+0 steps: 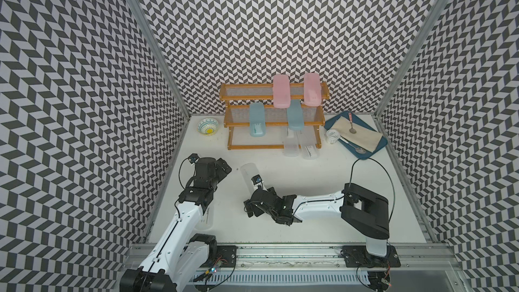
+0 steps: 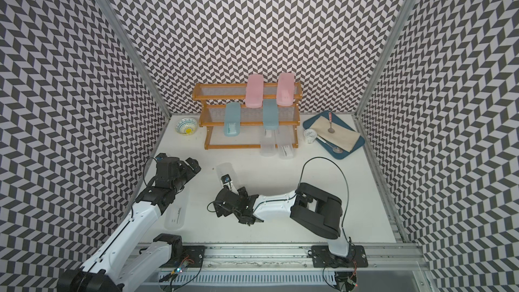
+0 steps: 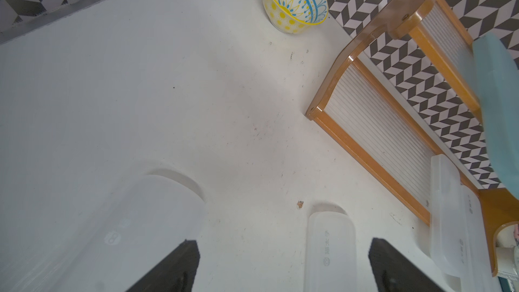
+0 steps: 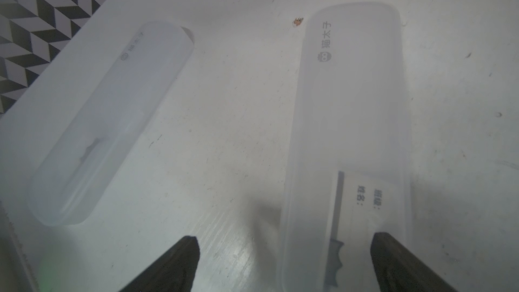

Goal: Place the pencil cases on the shelf according to color
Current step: Pick up the pencil case from the center of the board.

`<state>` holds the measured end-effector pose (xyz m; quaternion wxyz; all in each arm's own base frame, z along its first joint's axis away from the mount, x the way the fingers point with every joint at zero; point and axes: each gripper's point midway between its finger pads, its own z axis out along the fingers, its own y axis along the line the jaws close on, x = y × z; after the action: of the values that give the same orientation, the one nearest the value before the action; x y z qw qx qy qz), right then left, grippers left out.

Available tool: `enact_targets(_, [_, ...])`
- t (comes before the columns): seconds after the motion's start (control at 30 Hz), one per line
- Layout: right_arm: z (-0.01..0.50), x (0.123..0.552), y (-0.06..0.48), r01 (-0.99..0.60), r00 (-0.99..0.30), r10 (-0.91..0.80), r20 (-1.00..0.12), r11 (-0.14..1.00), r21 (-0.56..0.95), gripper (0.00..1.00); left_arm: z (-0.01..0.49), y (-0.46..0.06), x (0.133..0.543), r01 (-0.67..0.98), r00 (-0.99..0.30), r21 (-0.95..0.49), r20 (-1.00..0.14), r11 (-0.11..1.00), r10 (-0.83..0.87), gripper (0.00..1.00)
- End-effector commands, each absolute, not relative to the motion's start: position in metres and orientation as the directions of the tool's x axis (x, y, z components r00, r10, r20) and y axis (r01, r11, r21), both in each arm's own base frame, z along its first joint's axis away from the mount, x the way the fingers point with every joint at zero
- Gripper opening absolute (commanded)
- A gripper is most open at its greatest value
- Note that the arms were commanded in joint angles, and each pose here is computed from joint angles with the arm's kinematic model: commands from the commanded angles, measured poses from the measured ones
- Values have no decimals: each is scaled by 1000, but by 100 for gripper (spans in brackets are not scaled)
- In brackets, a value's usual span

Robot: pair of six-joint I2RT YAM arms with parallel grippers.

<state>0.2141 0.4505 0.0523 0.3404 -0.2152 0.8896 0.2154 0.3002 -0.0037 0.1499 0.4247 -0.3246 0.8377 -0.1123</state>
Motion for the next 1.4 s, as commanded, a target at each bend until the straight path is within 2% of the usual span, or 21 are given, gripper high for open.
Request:
enact_targets(0.0, [17, 210, 439, -503, -720, -286, -632, 843, 192, 100, 148, -10, 302, -410, -452, -486, -627, 772, -635, 99])
enact_targets(0.17, [9, 210, 425, -462, -735, -268, -623, 870, 171, 100, 139, -15, 298, -399, -465, -507, -606, 764, -645, 100])
enact_targets(0.43, [36, 211, 390, -405, -717, -185, -673, 895, 185, 100, 137, -18, 296, -387, -469, -519, -601, 762, -647, 100])
enact_targets(0.67, [25, 199, 407, -516, -698, -283, -658, 835, 189, 100, 138, -18, 295, -385, -470, -521, -600, 762, -647, 100])
enact_targets(1.07, [-2, 199, 414, -486, -706, -324, -629, 869, 98, 100, 146, -16, 296, -382, -450, -522, -616, 763, -647, 100])
enact_targets(1.13, [-7, 201, 409, -457, -715, -310, -626, 885, 84, 98, 149, -14, 296, -384, -443, -522, -620, 762, -648, 100])
enact_targets(1.37, [3, 204, 394, -395, -710, -229, -666, 912, 108, 79, 155, -12, 297, -383, -436, -508, -637, 772, -636, 100])
